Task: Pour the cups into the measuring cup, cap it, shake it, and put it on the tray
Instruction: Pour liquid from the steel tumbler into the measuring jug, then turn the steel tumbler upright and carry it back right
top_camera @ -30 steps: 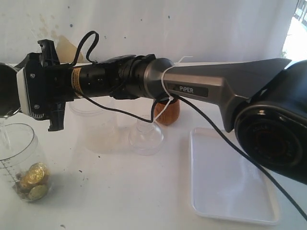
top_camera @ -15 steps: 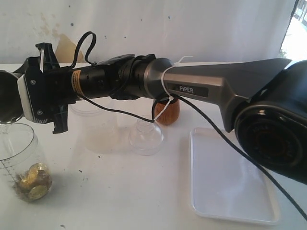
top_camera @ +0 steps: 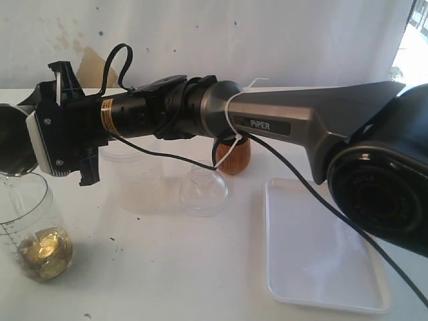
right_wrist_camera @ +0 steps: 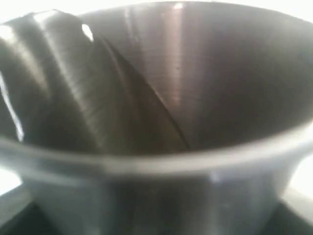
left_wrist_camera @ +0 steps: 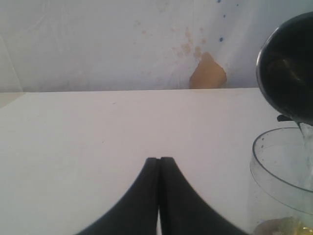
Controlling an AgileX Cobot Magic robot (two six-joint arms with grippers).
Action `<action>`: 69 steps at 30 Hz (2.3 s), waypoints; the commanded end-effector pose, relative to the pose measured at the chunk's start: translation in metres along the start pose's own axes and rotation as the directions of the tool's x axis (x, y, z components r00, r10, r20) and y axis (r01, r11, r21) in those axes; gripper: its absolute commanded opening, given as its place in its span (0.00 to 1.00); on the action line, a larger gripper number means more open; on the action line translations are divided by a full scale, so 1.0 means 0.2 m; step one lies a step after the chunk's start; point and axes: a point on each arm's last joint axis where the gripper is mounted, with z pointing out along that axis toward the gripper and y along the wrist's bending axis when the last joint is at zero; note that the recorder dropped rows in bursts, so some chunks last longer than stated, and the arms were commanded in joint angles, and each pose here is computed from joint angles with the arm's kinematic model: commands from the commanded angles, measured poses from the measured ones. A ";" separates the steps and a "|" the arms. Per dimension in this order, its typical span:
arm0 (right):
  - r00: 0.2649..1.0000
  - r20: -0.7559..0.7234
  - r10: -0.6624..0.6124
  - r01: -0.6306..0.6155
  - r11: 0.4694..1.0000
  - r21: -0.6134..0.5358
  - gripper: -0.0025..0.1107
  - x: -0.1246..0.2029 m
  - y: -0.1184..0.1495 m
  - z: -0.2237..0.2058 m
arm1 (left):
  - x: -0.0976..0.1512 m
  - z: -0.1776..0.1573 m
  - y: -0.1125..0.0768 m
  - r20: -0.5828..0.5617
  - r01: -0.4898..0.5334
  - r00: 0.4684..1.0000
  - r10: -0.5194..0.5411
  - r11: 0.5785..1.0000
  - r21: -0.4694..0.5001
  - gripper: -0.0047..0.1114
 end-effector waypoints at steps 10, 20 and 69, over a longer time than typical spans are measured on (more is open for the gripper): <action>0.995 -0.009 -0.102 0.102 0.994 0.045 0.02 -0.03 -0.08 -0.03 | 0.00 0.00 0.00 0.010 0.000 1.000 0.000 1.000 0.003 0.04; 0.991 -0.010 -0.130 0.130 0.991 0.043 0.02 -0.03 -0.08 -0.03 | 0.00 0.00 0.00 0.010 0.000 1.000 0.000 1.000 0.003 0.04; 0.991 -0.035 -0.132 0.133 0.990 0.046 0.02 -0.02 -0.08 -0.03 | 0.00 0.00 0.00 0.010 0.000 1.000 0.000 1.000 0.003 0.04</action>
